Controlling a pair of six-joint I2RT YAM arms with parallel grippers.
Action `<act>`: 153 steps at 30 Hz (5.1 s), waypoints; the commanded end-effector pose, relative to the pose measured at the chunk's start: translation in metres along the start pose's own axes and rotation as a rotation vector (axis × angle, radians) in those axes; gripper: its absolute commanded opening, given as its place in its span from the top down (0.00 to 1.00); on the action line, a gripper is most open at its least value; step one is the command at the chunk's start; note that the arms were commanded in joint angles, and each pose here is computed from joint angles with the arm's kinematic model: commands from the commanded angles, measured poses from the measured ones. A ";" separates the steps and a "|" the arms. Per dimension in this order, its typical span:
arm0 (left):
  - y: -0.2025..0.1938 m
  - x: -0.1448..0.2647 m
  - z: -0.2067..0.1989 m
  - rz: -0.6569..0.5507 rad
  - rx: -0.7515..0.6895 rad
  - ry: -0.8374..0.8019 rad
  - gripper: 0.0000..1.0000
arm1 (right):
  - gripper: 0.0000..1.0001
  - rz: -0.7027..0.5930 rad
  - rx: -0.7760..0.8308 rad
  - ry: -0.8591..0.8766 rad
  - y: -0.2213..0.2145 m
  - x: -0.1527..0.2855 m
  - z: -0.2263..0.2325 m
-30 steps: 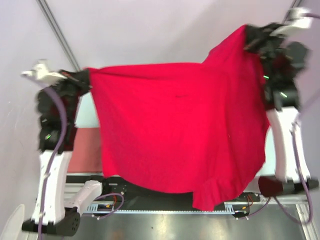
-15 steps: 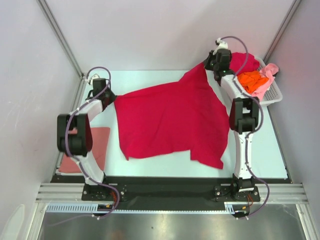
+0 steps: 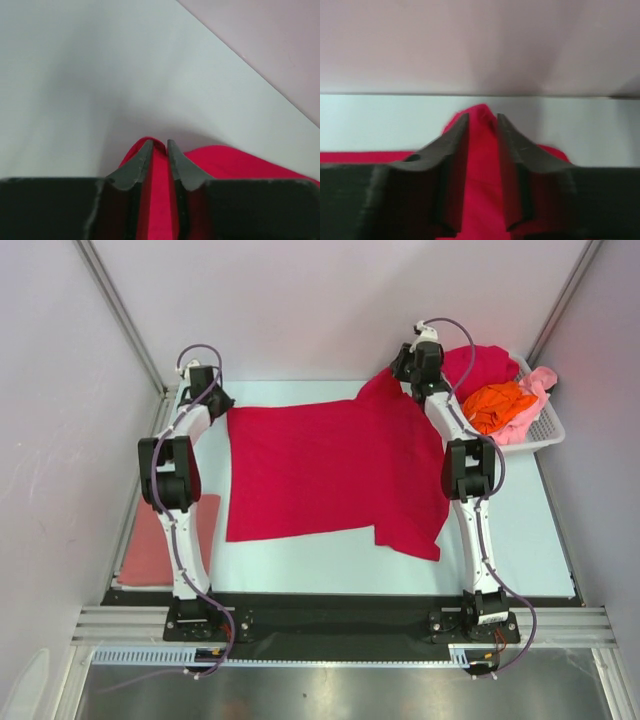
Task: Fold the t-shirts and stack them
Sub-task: Flatten the tshirt out, then fold the tshirt
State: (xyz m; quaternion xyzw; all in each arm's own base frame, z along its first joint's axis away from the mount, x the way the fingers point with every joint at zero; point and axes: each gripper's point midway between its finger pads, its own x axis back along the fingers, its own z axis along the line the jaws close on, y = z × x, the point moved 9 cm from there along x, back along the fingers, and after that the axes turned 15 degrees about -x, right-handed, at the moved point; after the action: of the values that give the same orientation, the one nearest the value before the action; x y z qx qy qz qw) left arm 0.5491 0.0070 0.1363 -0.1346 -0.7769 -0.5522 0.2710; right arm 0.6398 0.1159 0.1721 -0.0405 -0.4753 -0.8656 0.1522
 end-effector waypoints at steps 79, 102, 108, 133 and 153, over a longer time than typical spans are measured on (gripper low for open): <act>-0.218 0.270 0.082 0.651 0.112 0.259 0.57 | 0.52 0.806 -0.666 -0.849 -0.139 0.456 -0.068; -0.208 0.262 0.075 0.626 0.061 0.157 1.00 | 0.60 0.781 -0.658 -0.792 -0.160 0.448 -0.071; -0.205 0.267 0.075 0.608 0.066 0.151 1.00 | 1.00 0.732 -0.691 -0.854 -0.169 0.454 -0.075; -0.212 0.332 0.080 0.485 0.244 0.225 1.00 | 1.00 0.600 -0.519 -0.792 -0.097 0.531 -0.003; -0.214 0.358 0.085 0.446 0.267 0.244 1.00 | 1.00 0.640 -0.510 -0.732 -0.089 0.561 0.018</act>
State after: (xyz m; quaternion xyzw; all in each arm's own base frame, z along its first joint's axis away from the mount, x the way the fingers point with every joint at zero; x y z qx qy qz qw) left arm 0.1240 -0.0240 0.1520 -0.2083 -0.7527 -0.3824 0.4937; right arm 0.0821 0.0499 0.2257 -0.5172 -0.2314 -0.7961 0.2126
